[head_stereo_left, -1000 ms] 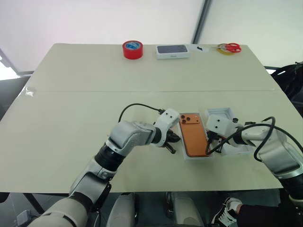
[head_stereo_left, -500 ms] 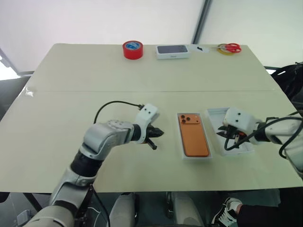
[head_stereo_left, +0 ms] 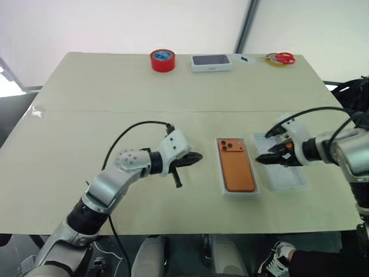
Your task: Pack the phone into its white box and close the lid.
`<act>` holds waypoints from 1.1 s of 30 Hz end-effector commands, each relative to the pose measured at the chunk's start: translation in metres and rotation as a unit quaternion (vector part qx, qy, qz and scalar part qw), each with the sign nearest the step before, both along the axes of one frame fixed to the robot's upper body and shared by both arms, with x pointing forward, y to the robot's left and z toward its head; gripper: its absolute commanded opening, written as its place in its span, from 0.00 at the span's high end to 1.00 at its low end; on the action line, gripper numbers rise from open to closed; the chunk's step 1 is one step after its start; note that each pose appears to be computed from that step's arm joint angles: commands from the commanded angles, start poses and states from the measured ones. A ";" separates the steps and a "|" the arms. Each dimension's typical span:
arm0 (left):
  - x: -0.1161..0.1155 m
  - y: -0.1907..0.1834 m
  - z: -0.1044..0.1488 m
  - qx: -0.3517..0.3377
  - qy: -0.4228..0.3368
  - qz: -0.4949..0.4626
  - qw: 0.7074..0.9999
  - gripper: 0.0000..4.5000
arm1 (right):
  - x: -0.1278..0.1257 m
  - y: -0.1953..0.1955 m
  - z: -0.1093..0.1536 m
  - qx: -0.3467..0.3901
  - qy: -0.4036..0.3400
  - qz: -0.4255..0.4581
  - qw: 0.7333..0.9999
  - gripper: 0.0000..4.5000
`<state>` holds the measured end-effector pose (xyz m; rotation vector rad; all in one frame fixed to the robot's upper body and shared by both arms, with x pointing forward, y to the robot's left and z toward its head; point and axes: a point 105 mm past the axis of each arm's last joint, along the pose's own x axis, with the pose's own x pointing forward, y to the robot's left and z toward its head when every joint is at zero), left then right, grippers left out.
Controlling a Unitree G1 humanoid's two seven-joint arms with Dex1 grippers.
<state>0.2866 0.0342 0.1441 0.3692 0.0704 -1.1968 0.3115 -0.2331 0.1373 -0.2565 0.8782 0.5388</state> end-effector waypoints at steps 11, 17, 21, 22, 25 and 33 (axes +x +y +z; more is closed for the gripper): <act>-0.014 -0.003 0.009 -0.015 -0.031 -0.037 0.999 0.98 | 0.002 0.001 -0.007 -0.021 0.016 -0.092 0.995 0.75; -0.008 0.000 0.009 -0.016 -0.035 -0.022 0.999 0.98 | 0.006 0.000 -0.001 -0.006 0.001 -0.113 0.994 0.99; -0.002 0.012 0.009 -0.029 -0.029 0.013 0.999 0.98 | 0.027 0.009 0.036 0.097 -0.058 -0.136 0.984 0.99; 0.002 0.017 0.010 -0.035 -0.027 0.030 0.999 0.98 | 0.033 0.011 0.049 0.136 -0.074 -0.145 0.977 0.99; 0.016 0.034 0.011 -0.064 -0.012 0.088 0.994 0.98 | 0.045 0.030 0.078 0.266 -0.088 -0.126 0.952 0.99; 0.031 0.063 0.016 -0.090 -0.005 0.158 0.983 0.98 | 0.031 0.110 0.094 0.432 -0.007 0.007 0.902 0.99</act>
